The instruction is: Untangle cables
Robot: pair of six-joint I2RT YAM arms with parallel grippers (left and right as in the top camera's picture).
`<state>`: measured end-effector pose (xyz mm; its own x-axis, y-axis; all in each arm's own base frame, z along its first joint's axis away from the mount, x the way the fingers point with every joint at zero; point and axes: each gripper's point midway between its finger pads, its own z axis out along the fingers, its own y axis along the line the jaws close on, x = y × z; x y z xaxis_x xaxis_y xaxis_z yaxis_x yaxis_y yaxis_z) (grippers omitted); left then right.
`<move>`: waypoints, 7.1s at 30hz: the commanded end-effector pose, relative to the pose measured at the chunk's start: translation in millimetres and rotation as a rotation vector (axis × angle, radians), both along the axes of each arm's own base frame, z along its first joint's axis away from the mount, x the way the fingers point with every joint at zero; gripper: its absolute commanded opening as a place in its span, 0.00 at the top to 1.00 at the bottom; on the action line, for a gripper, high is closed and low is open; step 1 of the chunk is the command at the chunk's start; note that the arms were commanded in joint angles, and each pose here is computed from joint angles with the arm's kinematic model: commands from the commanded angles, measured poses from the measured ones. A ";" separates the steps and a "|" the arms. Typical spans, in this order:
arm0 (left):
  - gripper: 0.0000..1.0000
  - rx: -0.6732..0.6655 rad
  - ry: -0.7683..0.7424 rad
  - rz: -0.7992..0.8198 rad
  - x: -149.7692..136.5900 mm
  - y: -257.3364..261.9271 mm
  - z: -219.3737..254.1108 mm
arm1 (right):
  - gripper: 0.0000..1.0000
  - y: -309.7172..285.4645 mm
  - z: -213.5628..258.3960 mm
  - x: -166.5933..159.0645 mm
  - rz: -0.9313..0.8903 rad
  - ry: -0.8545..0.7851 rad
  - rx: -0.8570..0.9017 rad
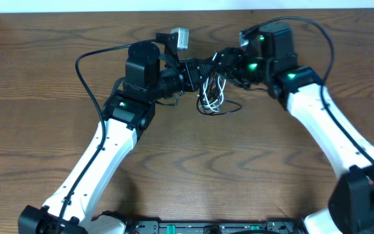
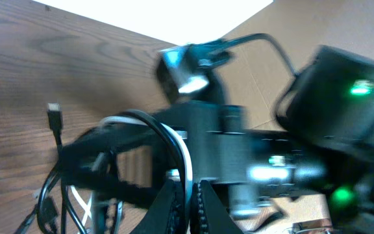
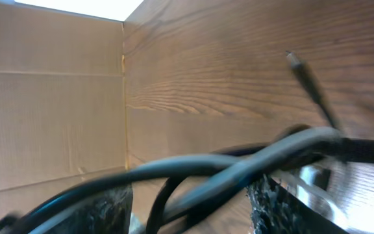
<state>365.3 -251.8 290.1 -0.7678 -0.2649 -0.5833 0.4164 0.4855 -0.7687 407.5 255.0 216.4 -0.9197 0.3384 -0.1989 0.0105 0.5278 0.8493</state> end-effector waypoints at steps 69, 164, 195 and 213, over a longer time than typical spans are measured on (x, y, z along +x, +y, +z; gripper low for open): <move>0.36 0.416 -0.035 -0.311 -15.7 -9.5 -144.7 | 0.20 -200.8 -53.4 -42.2 -0.200 0.150 -0.657; 0.93 0.542 -0.182 -0.002 -14.3 -11.8 -75.8 | 0.82 -0.6 -180.3 -23.7 0.372 -0.158 -0.506; 0.92 0.653 0.108 0.290 23.2 142.7 -113.9 | 0.99 -134.7 21.4 -56.7 -0.018 -0.201 -0.310; 0.75 0.929 0.167 0.371 13.0 213.2 -136.3 | 0.99 -164.1 1.1 -64.5 -0.068 -0.113 -0.411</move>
